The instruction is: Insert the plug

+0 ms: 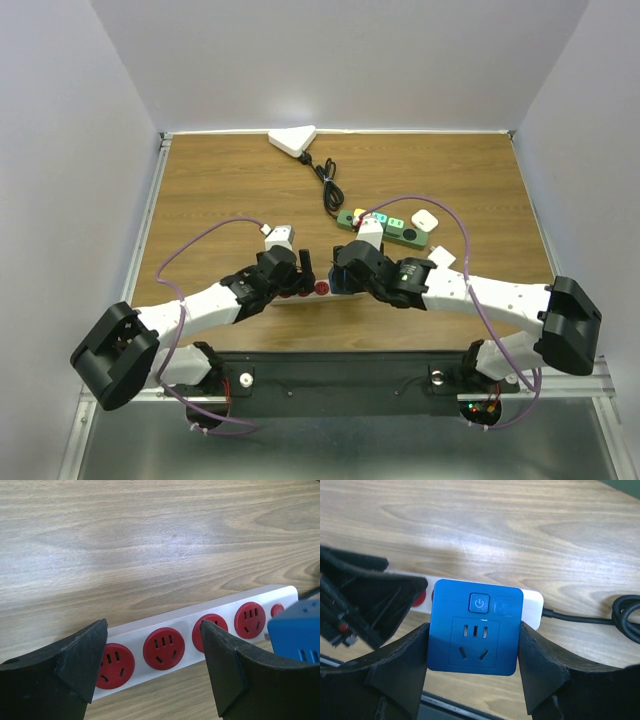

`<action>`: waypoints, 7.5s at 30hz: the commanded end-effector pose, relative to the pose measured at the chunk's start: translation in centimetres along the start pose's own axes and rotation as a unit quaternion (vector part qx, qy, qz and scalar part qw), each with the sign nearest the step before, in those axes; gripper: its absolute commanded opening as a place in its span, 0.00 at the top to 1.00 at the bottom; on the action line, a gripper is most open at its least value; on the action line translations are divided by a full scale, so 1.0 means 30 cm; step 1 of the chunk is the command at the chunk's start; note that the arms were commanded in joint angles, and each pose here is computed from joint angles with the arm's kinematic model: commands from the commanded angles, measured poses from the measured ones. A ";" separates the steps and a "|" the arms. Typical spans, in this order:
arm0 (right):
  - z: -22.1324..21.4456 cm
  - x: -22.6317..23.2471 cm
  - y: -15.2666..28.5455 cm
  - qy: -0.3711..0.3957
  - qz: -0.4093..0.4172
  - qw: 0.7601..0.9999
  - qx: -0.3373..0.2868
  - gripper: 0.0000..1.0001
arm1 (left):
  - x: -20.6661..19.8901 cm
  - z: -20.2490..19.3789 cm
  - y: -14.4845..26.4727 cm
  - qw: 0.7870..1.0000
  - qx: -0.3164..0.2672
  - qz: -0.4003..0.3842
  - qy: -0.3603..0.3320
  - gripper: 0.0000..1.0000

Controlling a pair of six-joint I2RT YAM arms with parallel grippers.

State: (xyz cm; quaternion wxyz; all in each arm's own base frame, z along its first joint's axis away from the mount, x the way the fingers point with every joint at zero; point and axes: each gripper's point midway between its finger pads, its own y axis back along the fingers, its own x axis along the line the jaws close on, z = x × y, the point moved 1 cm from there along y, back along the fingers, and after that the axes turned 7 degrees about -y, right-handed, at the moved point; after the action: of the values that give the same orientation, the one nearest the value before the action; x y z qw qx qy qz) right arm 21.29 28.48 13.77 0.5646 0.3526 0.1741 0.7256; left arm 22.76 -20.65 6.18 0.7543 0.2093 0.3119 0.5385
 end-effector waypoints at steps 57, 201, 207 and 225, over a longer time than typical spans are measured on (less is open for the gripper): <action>0.048 -0.018 -0.028 0.007 -0.046 0.998 -0.050 0.99 | 0.037 -0.139 0.009 0.998 0.060 -0.007 -0.009 0.13; 0.138 0.580 -0.058 0.134 0.126 0.979 -0.085 0.01 | 0.421 0.708 0.497 0.960 -0.226 0.164 0.022 0.01; 0.247 0.334 -0.037 0.072 0.067 0.989 -0.110 0.01 | 0.382 0.718 0.483 0.966 -0.225 0.127 -0.009 0.02; 0.502 -0.757 0.071 -0.162 -0.176 0.957 -0.164 0.00 | -0.463 0.671 0.217 0.964 -0.193 -0.124 -0.132 0.04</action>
State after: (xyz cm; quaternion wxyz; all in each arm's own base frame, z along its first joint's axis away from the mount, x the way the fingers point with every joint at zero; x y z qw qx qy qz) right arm 33.11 6.62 17.44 0.7570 0.3202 0.0429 0.5680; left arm 29.70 -24.49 23.30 0.8393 0.1565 0.1551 0.4971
